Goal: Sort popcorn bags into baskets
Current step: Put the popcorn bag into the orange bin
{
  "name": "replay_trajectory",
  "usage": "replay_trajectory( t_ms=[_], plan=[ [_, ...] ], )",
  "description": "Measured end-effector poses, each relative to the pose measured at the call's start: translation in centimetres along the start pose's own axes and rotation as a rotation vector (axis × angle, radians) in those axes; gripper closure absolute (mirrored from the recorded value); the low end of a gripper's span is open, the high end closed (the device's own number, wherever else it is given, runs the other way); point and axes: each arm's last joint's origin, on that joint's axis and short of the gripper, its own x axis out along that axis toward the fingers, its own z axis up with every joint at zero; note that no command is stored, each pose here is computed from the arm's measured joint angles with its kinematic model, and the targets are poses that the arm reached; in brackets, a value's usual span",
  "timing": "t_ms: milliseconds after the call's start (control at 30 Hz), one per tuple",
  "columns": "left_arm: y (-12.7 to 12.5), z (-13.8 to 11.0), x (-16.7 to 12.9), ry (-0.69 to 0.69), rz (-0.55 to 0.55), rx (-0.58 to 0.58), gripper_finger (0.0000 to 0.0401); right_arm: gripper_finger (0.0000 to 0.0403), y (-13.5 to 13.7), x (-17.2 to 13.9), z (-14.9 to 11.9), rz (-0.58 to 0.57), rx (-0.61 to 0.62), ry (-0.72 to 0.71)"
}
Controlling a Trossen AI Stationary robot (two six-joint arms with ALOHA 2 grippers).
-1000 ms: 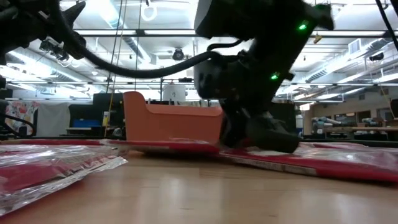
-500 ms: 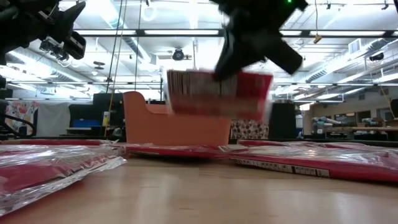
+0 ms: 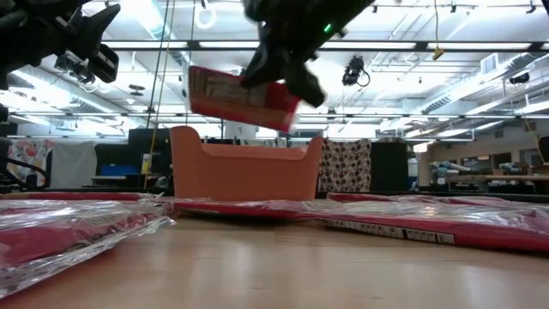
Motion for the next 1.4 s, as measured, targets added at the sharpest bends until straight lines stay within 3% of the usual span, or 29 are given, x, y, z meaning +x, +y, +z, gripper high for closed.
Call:
replay_trajectory(
  t_ms=[100,200,367,467,600,833,1100,1400],
  plan=[
    [0.0,0.0,0.0,0.000,0.000,0.000,0.0284,0.0398,-1.4,2.3,-2.0,-0.023,-0.020,-0.015],
    [0.0,0.0,0.0,0.000,-0.001,0.001,0.0284,0.0395,-2.7,4.7,-4.5,0.031,-0.039,-0.067],
    [0.0,0.0,0.0,0.000,-0.001,0.001,0.0284,0.0369,-4.8,7.7,-8.9,0.067,0.169,-0.039],
    [0.0,0.0,0.0,0.000,0.000,0.002,0.0284,0.0338,-4.7,8.2,-10.2,0.112,0.253,0.006],
    [0.0,0.0,0.0,0.000,0.000,0.026,0.0284,0.0284,-3.3,7.2,-8.8,0.190,0.254,-0.002],
    [0.0,0.0,0.0,0.000,0.000,0.053,0.0284,0.0220,-3.1,3.5,-4.8,0.120,0.213,0.007],
    [0.0,0.0,0.0,0.000,-0.001,-0.033,0.0284,0.0209,-2.2,-1.5,-2.2,0.210,0.268,-0.044],
    [0.0,0.0,0.0,-0.001,0.000,-0.051,0.0284,0.0210,-1.1,-2.4,-1.9,0.356,0.368,-0.057]
  ],
)
